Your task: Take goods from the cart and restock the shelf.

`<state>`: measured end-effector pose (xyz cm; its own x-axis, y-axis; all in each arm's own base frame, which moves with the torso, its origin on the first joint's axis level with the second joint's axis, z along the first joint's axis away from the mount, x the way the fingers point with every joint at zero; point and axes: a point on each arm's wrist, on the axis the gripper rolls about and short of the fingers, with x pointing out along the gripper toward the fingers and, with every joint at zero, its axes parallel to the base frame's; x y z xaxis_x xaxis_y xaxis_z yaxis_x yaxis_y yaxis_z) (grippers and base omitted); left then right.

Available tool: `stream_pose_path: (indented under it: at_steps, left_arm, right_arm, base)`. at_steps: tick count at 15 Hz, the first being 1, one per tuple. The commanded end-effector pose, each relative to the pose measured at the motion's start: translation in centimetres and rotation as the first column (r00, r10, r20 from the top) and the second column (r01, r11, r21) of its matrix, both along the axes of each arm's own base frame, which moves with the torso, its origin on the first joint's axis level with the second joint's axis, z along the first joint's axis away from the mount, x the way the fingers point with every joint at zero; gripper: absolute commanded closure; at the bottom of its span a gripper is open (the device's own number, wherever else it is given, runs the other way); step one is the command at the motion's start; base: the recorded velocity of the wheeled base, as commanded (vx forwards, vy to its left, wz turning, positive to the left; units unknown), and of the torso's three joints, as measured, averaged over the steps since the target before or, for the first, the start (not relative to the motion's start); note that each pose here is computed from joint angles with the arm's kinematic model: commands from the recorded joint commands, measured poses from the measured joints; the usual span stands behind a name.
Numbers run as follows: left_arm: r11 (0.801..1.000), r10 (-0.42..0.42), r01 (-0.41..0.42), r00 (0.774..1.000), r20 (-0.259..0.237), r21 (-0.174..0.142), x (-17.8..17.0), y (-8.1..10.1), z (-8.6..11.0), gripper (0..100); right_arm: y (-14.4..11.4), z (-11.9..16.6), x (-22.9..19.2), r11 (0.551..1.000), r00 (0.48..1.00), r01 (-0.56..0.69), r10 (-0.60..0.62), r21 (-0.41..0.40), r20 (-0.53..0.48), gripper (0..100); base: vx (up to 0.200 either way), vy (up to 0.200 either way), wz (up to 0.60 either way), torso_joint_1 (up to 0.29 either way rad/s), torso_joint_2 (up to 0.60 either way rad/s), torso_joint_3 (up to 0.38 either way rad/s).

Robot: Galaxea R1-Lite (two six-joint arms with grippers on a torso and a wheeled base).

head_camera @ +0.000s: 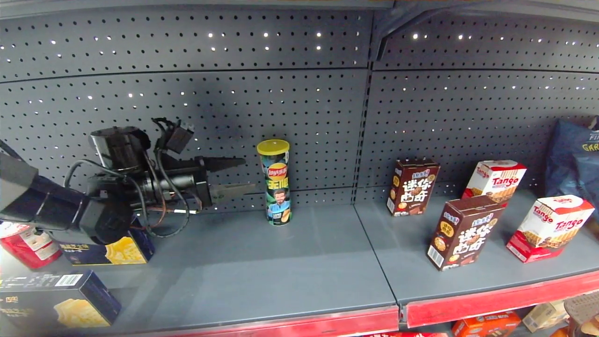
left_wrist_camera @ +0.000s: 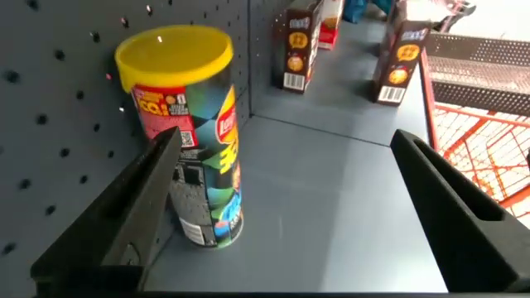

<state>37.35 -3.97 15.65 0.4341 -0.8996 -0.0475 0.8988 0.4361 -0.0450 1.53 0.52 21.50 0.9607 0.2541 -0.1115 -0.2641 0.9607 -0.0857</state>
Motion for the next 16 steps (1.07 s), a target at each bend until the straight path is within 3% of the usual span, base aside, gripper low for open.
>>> stream_pose_path:
  at_steps: [1,16]
  left_arm:
    - [1.0,-0.01,0.01,1.0,-0.029,0.002,1.7,-0.5,-2.5,0]
    - [1.0,-0.022,0.022,1.0,-0.018,0.0,6.0,-1.3,-4.8,0]
  right_arm:
    - [0.0,0.0,0.1,1.0,1.0,0.0,0.0,-0.001,-0.004,100]
    - [0.1,0.0,0.8,1.0,0.999,-0.013,0.013,-0.004,-0.033,100]
  base:
    - [0.0,0.0,0.0,0.0,0.0,0.0]
    - [0.0,0.0,0.0,0.0,0.0,0.0]
